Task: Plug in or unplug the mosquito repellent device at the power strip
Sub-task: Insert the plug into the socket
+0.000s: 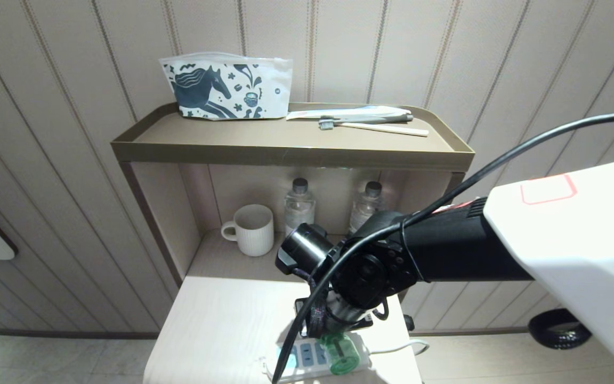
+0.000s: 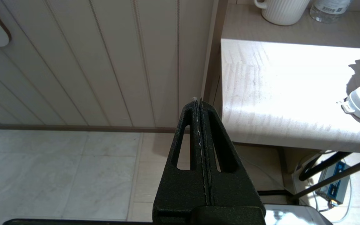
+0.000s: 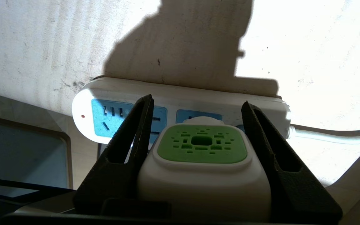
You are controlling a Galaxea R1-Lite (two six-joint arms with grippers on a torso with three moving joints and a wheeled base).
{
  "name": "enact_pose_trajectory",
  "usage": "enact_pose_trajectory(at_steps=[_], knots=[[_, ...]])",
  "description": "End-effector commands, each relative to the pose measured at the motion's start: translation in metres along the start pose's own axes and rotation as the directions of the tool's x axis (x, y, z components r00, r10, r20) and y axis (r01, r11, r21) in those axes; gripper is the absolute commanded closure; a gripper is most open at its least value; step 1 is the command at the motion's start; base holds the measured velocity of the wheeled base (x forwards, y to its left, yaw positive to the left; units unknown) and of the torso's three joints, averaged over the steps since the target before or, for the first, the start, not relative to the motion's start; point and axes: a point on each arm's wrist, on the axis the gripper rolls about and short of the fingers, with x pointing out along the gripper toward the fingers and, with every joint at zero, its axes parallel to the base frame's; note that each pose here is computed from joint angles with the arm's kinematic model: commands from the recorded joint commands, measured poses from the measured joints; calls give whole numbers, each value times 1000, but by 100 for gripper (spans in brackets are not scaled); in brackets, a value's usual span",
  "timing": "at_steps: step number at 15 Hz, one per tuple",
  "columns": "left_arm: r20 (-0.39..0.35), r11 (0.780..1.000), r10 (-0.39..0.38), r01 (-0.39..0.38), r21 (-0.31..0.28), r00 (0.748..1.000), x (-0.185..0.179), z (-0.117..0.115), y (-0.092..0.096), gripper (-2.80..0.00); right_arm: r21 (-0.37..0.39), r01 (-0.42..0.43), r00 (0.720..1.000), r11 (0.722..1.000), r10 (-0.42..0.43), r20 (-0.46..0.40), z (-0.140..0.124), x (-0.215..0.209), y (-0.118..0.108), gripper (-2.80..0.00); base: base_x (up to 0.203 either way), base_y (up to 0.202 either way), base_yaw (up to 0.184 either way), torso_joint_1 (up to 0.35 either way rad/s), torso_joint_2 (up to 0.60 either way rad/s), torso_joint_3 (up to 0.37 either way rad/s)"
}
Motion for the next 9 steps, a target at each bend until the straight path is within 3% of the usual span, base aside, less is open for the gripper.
enact_pose_trajectory(at_steps=[1,9], knots=[[-3,1000,0,0,0,1000,0,0,0,0,3,5,1000,1000,-5,1,-1,-2,0,0,0,0,0,0,0,0],[-3,1000,0,0,0,1000,0,0,0,0,-2,0,1000,1000,0,8,-2,-4,2,0,0,0,0,0,0,0]])
